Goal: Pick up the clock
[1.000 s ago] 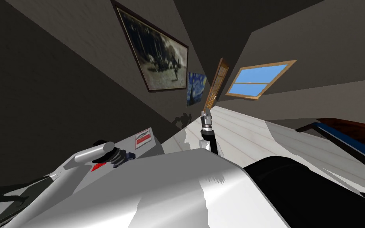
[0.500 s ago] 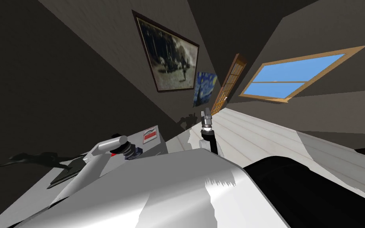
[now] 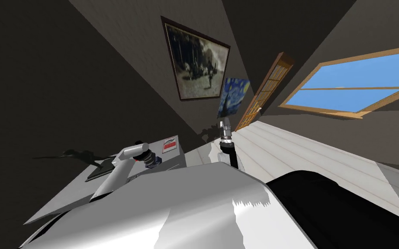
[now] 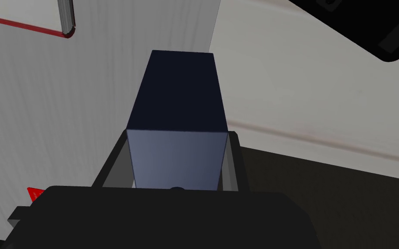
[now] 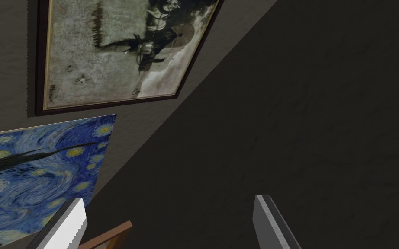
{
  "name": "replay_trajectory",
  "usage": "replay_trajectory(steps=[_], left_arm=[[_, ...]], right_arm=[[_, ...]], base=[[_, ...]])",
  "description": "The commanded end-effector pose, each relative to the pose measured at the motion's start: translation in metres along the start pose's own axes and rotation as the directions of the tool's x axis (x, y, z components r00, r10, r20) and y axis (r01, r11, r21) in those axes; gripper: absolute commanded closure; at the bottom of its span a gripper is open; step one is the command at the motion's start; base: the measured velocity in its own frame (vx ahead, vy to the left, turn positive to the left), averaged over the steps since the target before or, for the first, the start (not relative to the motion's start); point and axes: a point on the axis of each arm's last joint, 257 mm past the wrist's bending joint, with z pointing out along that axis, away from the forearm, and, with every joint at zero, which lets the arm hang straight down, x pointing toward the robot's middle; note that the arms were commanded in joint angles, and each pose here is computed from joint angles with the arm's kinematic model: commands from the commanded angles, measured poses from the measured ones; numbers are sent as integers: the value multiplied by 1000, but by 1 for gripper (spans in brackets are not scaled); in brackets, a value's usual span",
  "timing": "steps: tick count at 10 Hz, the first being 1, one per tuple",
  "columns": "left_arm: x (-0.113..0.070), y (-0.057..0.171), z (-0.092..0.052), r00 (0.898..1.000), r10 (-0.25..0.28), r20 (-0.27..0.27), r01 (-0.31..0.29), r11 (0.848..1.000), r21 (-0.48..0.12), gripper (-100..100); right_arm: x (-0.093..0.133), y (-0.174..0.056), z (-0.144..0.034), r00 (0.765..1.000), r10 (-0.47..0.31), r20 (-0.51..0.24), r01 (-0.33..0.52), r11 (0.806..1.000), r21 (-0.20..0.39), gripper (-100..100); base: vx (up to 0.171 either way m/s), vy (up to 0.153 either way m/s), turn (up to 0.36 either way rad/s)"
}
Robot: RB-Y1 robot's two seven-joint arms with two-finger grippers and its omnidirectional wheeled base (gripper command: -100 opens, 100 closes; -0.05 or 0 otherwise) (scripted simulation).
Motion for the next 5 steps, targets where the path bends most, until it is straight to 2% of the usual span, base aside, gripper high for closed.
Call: replay_trajectory(steps=[1, 2, 3, 4, 5], left_arm=[[14, -13, -10, 1000, 18, -4, -18, 1000, 17, 100], [33, -2, -3, 997, 74, 6, -73, 997, -22, 100], [43, -18, -15, 996, 86, 3, -86, 996, 12, 100], [66, -12, -14, 989, 148, 7, -147, 989, -15, 100], [74, -23, -22, 988, 157, 13, -157, 988, 10, 100]], right_arm=[[0, 0, 0, 1000, 0, 0, 0, 1000, 0, 0], [0, 0, 0, 1000, 0, 0, 0, 1000, 0, 0], [0, 0, 0, 1000, 0, 0, 0, 1000, 0, 0], [0, 0, 0, 1000, 0, 0, 0, 1000, 0, 0], [0, 0, 0, 1000, 0, 0, 0, 1000, 0, 0]], base=[[11, 0, 35], [27, 14, 330], [28, 4, 288], [37, 10, 401], [30, 4, 263]])
